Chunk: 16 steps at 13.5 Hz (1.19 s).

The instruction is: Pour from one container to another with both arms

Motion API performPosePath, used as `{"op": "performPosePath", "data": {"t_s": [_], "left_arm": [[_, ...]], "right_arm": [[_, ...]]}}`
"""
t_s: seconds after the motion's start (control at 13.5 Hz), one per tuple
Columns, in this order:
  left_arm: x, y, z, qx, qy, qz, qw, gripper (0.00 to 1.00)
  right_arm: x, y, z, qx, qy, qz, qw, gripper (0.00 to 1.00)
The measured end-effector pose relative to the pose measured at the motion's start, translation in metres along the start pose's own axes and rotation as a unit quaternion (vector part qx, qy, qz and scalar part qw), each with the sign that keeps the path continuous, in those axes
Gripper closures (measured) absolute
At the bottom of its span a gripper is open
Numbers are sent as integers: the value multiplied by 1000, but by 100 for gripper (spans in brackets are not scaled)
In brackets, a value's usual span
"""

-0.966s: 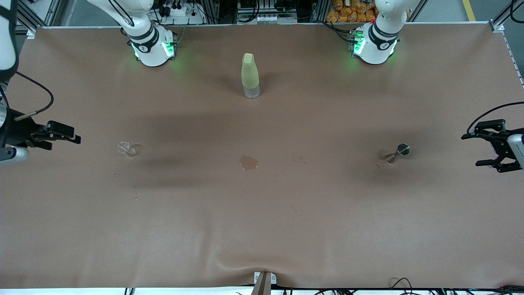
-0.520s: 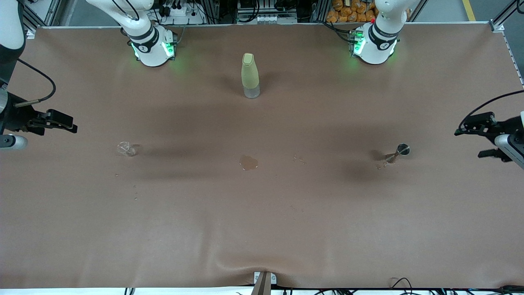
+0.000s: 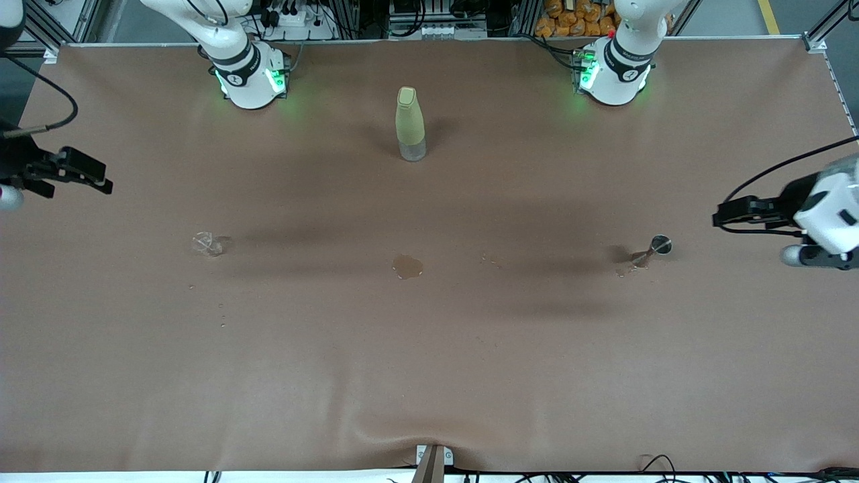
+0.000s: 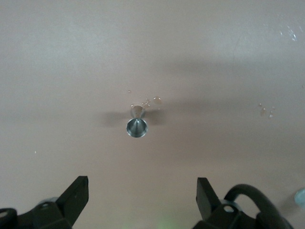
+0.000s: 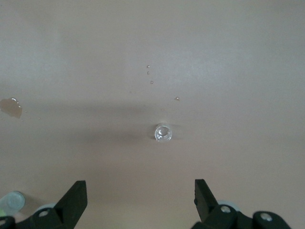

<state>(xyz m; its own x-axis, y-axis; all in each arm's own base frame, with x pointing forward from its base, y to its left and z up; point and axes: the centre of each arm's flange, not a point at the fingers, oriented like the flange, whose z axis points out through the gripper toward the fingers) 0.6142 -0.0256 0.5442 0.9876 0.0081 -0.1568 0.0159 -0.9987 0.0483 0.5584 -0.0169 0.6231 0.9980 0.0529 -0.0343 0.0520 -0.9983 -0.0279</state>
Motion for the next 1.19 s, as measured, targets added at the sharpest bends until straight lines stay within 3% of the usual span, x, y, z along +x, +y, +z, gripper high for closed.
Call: {"op": "performPosePath", "data": {"t_s": [0.45, 0.74, 1.19], "left_arm": [[-2, 43, 18, 39, -8, -65, 997, 0], [10, 30, 19, 29, 15, -75, 997, 0], [16, 24, 21, 23, 26, -79, 996, 0]], "right_arm": [[-4, 21, -17, -2, 12, 20, 1000, 0], [-9, 27, -15, 0, -7, 27, 1000, 0], [-12, 41, -16, 0, -10, 39, 999, 0]]}}
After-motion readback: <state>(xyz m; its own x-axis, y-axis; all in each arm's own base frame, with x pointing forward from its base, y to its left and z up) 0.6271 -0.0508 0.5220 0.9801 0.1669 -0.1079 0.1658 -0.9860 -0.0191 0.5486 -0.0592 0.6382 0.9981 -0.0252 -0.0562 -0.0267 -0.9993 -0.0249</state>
